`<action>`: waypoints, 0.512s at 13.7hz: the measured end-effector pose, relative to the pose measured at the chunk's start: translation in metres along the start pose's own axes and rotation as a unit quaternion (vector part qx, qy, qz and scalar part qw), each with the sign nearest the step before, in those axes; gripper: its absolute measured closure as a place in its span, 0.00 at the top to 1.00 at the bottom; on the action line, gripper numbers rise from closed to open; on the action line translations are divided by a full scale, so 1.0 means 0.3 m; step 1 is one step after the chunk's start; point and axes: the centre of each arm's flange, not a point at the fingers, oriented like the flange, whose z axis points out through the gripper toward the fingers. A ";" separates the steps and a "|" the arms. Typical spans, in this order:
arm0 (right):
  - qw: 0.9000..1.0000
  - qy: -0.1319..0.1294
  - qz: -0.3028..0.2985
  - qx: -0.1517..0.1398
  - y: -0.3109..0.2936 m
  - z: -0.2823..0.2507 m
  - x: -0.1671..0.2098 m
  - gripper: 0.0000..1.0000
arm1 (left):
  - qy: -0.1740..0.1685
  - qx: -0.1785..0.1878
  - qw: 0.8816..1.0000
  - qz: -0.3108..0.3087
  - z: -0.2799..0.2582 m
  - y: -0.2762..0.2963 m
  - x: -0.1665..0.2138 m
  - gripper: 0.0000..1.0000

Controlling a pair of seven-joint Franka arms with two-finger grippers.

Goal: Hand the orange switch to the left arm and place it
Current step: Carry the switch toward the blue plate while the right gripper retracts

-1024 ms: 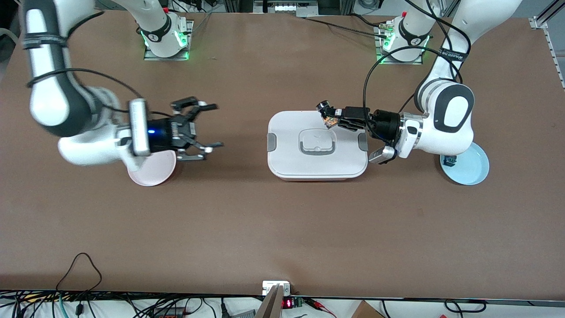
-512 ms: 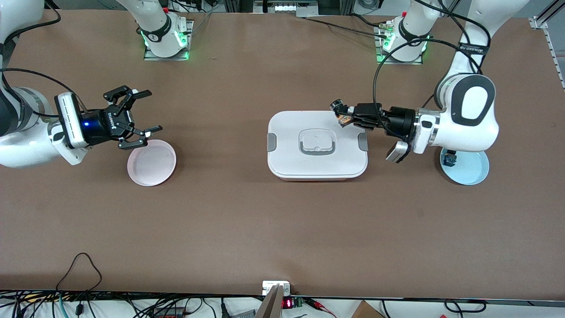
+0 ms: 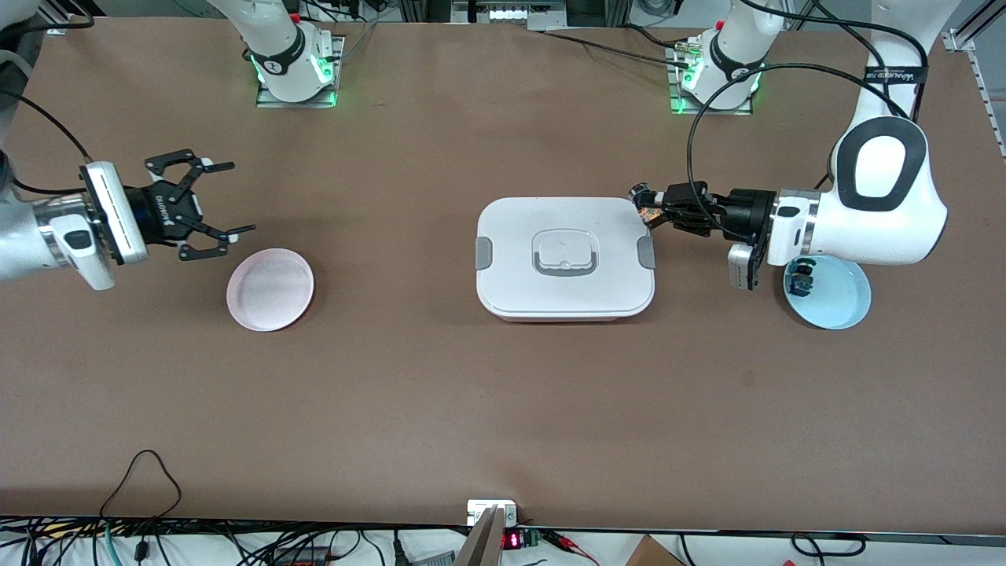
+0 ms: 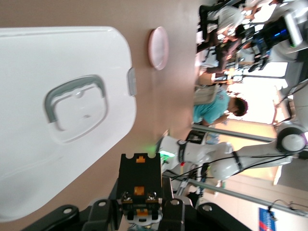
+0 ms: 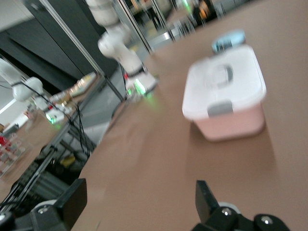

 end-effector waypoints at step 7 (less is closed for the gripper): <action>0.925 -0.179 0.306 -0.137 -0.175 -0.151 0.167 1.00 | -0.035 0.149 0.984 0.094 -0.216 -0.061 -0.072 0.34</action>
